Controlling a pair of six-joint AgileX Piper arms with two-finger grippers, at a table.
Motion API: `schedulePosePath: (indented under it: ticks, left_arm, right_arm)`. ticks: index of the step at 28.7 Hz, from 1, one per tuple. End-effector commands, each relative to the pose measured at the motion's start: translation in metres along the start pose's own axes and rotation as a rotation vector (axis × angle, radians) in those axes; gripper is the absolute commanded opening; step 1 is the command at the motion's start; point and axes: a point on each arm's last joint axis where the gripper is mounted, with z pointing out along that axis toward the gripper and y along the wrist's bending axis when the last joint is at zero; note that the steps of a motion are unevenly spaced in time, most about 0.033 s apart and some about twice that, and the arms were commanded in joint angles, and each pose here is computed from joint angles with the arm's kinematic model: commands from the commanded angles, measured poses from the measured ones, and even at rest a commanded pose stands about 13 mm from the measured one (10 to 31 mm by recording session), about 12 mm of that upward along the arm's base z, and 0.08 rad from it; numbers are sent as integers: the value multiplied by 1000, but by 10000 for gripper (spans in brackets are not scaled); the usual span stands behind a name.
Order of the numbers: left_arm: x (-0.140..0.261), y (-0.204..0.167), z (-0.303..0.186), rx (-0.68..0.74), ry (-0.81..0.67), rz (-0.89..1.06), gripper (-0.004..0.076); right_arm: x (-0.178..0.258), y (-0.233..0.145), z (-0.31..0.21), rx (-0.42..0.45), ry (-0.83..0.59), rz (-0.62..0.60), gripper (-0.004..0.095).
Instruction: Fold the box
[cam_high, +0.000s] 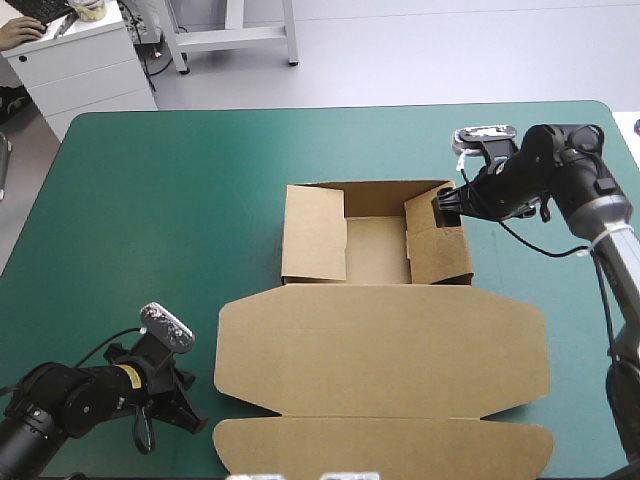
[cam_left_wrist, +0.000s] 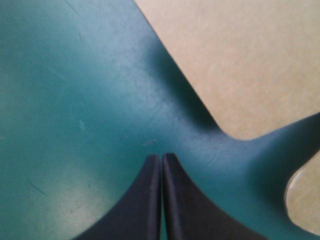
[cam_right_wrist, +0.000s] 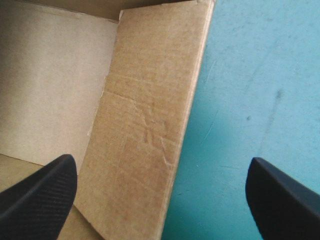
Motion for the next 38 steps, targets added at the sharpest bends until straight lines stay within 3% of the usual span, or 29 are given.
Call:
schedulePosePath:
  ticks: [1, 3, 6, 15, 27, 32, 38]
  left_arm:
    - [-1, 0, 3, 0, -60, -39, -10]
    - [-1, 0, 4, 0, -61, -39, -10]
    - [-3, 1, 3, -8, -90, -39, -10]
    - [-4, 1, 3, -9, -95, -39, -10]
    - [-3, 0, -2, -15, -133, -35, -10]
    - [-4, 1, -2, -18, -145, -36, -10]
    - [-5, 1, -2, -19, -147, -36, -10]
  right_arm:
    - [-9, -1, 6, -9, -28, 6, 832]
    - [-11, -4, 21, -10, 9, 13, 819]
    - [-14, -8, 46, -10, 50, 28, 659]
    - [-17, -10, 61, -19, 55, 52, -23]
    - [-35, -10, 43, 4, -53, 4, -20]
    - [-56, -26, 9, 127, -173, -29, -20]
    - [-60, -82, -31, 324, -242, 111, -20]
